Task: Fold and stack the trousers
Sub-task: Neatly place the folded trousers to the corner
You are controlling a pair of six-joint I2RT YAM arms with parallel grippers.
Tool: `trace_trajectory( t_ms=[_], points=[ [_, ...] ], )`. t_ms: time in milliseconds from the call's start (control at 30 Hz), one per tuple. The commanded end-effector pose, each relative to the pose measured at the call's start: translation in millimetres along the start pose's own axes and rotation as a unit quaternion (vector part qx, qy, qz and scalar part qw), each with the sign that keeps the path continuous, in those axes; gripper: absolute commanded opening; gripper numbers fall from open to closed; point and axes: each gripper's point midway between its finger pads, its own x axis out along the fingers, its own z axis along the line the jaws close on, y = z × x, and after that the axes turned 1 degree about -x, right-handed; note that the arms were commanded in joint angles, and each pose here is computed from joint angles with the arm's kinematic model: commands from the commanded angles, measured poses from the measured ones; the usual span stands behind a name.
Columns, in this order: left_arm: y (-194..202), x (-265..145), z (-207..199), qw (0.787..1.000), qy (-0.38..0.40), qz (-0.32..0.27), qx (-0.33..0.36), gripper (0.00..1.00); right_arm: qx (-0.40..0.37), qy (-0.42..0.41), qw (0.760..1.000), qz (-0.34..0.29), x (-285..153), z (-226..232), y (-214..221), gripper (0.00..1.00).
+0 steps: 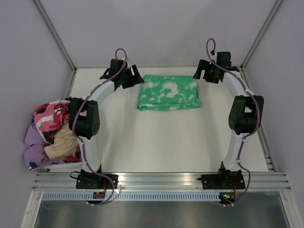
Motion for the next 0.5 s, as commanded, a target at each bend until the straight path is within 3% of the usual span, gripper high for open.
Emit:
trace_trajectory(
  t_ms=[0, 467],
  points=[
    [14.3, 17.9, 13.8, 1.0, -0.012, 0.022, 0.0, 0.8, 0.012, -0.008, 0.999, 0.049, 33.3, -7.7, 43.5, 0.98],
    [73.6, 66.8, 42.2, 0.996, 0.008, 0.081, -0.044, 0.76, 0.06, -0.04, 0.993, 0.089, 97.8, -22.8, 98.9, 0.96]
  ],
)
